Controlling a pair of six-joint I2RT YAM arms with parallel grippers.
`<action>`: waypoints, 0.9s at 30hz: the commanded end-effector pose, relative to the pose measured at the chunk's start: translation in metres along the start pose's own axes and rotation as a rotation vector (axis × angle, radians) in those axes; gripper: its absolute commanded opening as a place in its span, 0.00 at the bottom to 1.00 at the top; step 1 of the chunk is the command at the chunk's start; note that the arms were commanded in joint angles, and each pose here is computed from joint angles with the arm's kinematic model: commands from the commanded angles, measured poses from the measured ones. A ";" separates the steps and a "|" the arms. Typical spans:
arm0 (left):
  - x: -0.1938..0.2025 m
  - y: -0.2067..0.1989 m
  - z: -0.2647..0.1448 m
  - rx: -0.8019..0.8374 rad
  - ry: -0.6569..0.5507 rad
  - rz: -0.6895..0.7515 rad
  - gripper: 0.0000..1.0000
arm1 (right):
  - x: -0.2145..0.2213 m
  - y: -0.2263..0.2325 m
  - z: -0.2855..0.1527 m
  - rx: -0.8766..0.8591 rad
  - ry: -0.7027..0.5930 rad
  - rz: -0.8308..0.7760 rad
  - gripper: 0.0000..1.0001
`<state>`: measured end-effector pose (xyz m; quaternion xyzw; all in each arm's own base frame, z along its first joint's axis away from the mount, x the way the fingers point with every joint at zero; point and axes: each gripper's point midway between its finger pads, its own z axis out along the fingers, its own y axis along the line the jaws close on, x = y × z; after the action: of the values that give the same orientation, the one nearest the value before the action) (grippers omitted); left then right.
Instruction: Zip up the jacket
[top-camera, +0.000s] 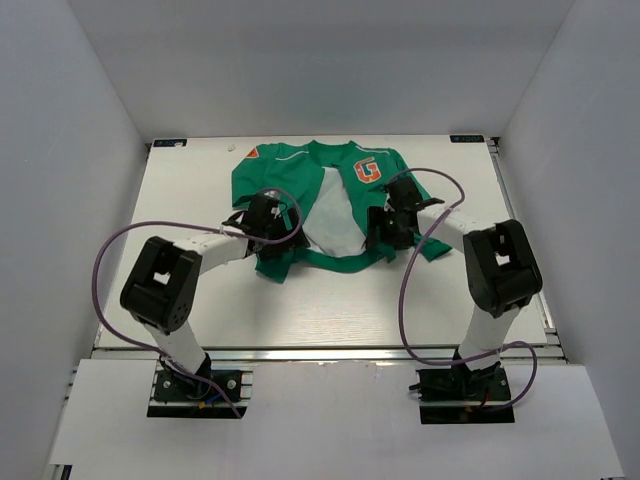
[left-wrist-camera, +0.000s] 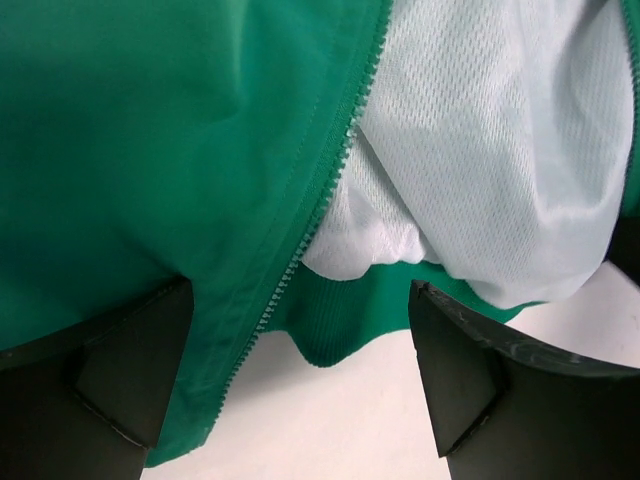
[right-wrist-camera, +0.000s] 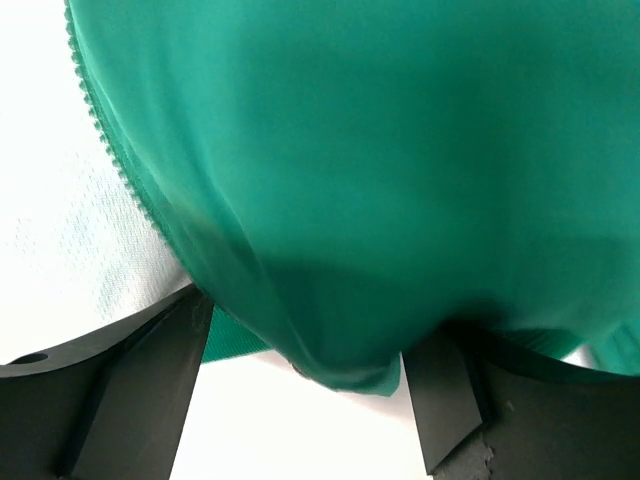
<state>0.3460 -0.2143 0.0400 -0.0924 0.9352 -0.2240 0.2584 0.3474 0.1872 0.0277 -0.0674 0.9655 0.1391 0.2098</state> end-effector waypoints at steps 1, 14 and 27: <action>-0.007 0.005 0.001 -0.054 0.022 0.063 0.98 | -0.014 0.002 0.000 -0.069 0.003 -0.084 0.79; 0.003 0.043 -0.088 -0.294 0.049 0.168 0.98 | 0.018 -0.004 -0.064 -0.051 -0.040 -0.097 0.85; -0.001 0.049 -0.069 -0.342 0.049 0.134 0.92 | 0.010 -0.011 -0.034 -0.003 0.048 -0.075 0.19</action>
<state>0.2943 -0.1411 0.0578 -0.0624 0.9761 -0.0417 0.2041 0.3189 0.1638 0.0349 -0.1115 0.9690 0.1281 0.1796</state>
